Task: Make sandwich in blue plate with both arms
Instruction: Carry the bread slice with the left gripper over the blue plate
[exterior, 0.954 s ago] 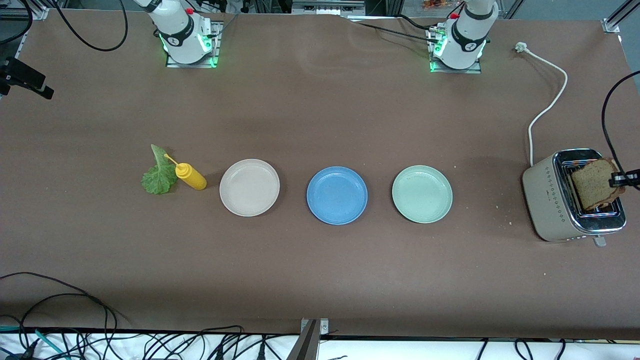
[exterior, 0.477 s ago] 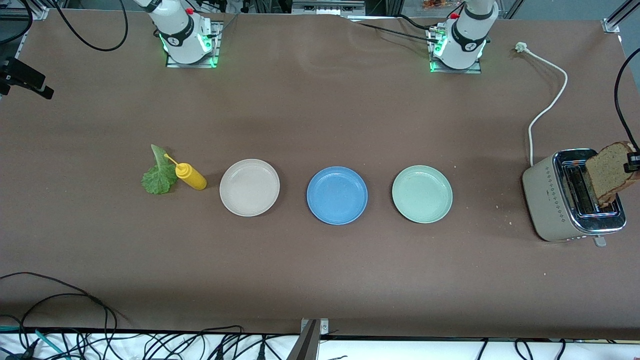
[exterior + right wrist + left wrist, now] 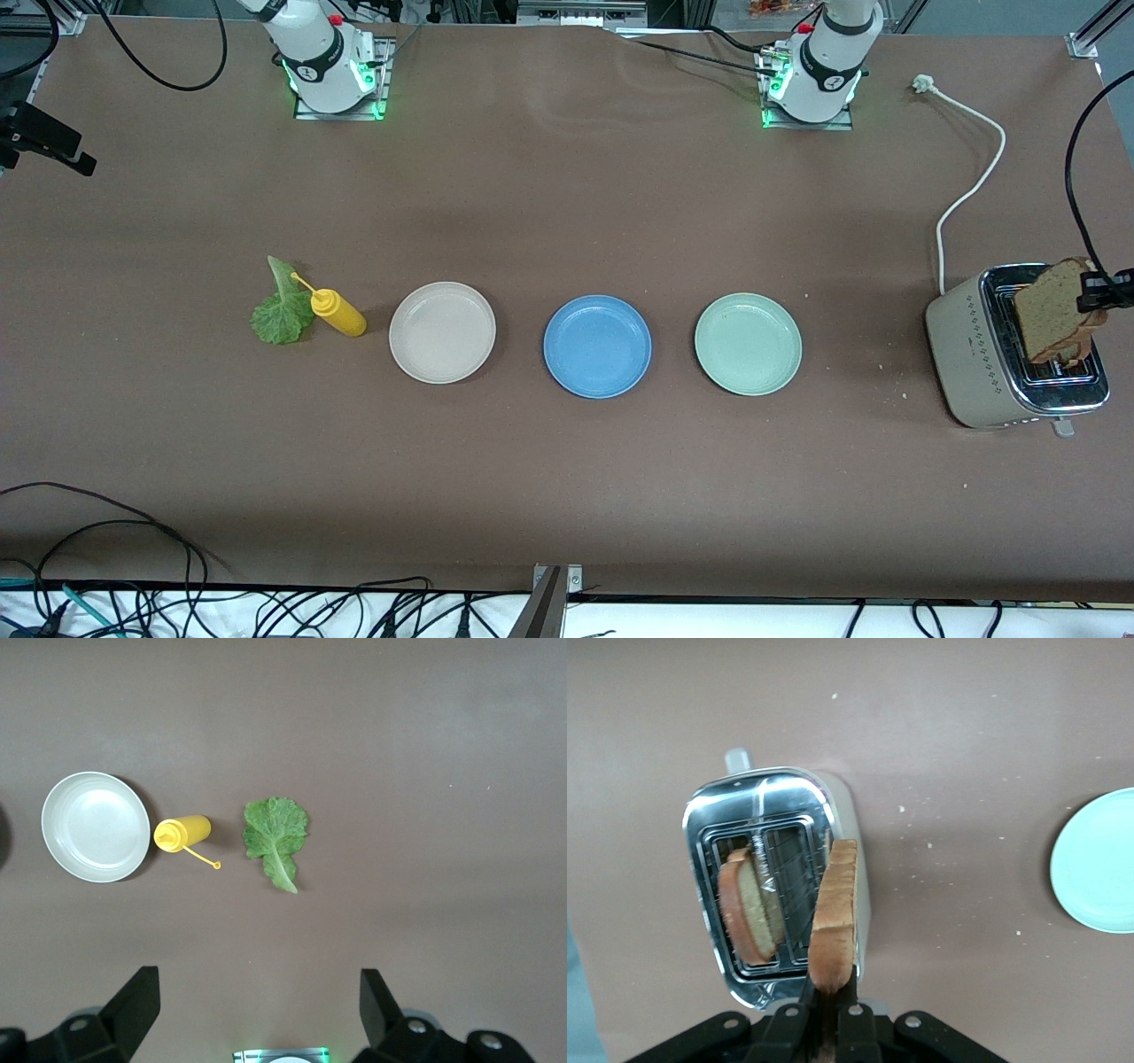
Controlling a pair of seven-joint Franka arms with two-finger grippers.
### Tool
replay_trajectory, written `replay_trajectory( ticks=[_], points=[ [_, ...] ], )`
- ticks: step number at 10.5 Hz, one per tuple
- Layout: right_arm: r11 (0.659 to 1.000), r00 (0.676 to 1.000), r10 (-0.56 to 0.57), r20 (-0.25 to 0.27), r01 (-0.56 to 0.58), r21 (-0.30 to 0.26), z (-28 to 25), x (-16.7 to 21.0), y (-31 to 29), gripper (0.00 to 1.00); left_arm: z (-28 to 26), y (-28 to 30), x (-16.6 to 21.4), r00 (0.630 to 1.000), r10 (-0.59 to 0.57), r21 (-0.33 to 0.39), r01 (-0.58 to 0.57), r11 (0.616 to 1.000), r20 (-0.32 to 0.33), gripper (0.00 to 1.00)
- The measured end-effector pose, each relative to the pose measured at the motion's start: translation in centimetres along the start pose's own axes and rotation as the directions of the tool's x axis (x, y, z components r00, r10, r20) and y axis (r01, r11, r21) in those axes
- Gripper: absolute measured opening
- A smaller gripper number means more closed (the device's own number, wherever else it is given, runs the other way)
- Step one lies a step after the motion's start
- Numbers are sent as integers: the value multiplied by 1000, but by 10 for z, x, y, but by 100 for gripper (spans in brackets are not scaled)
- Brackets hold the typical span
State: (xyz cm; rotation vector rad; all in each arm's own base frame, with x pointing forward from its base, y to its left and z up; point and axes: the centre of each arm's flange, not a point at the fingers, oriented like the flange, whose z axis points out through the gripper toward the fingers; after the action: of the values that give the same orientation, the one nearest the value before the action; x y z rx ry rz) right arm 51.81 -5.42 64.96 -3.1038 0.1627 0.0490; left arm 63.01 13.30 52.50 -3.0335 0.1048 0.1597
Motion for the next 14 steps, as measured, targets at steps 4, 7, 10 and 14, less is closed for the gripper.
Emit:
replay_trajectory(
  ticks=[4,7,10,14],
  points=[
    [1000,1000,-2,0,2,0,0,0,-1,100,9,102,18,1000,1,-95,0,995,16,9],
    [1000,1000,-20,14,20,-2,2,-1,-11,100,47,135,27,998,-51,-290,59,955,35,9],
    [1000,1000,-20,20,20,-2,3,-2,-11,100,57,194,35,991,-105,-406,130,905,83,9],
    [1000,1000,-22,22,22,-2,3,-1,-12,100,78,297,42,986,-49,-580,135,803,161,9]
  ],
)
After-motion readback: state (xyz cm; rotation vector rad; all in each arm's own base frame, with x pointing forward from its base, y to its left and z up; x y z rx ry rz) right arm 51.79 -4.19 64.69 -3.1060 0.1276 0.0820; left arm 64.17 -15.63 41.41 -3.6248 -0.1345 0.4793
